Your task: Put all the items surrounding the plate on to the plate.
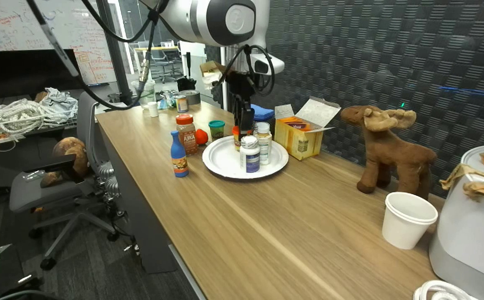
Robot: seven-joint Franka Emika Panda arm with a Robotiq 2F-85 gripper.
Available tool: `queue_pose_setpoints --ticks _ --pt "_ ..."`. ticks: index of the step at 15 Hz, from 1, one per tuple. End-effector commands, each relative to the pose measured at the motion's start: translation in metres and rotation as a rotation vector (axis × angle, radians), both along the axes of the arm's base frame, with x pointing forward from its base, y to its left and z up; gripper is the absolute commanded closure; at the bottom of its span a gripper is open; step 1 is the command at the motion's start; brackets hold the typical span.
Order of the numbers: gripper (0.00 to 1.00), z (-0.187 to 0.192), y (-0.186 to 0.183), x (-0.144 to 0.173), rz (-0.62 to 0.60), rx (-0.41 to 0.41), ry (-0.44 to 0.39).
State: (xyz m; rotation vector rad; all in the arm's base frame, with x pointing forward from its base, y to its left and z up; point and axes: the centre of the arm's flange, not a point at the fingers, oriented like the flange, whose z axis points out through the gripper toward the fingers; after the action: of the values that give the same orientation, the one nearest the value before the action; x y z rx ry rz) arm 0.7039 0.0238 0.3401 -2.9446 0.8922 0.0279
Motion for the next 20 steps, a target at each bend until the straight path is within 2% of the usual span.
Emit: queue_pose_setpoints --ticks 1,4,5,6,9,14,16,20 --pt "0.72 0.003 0.004 0.013 0.028 0.016 0.014" --pt "0.72 -0.002 0.008 0.013 0.04 0.015 0.028" --pt "0.38 -0.003 0.008 0.012 0.047 0.014 0.032" --pt "0.21 -0.002 0.01 0.012 0.053 0.014 0.032" --pt "0.01 0.007 0.014 0.006 0.073 -0.001 0.022" --pt "0.0 0.04 0.032 -0.002 0.085 -0.01 -0.026" --pt "0.0 0.051 0.051 -0.004 0.09 -0.028 -0.036" --pt "0.0 0.06 0.085 -0.02 0.109 -0.039 -0.016"
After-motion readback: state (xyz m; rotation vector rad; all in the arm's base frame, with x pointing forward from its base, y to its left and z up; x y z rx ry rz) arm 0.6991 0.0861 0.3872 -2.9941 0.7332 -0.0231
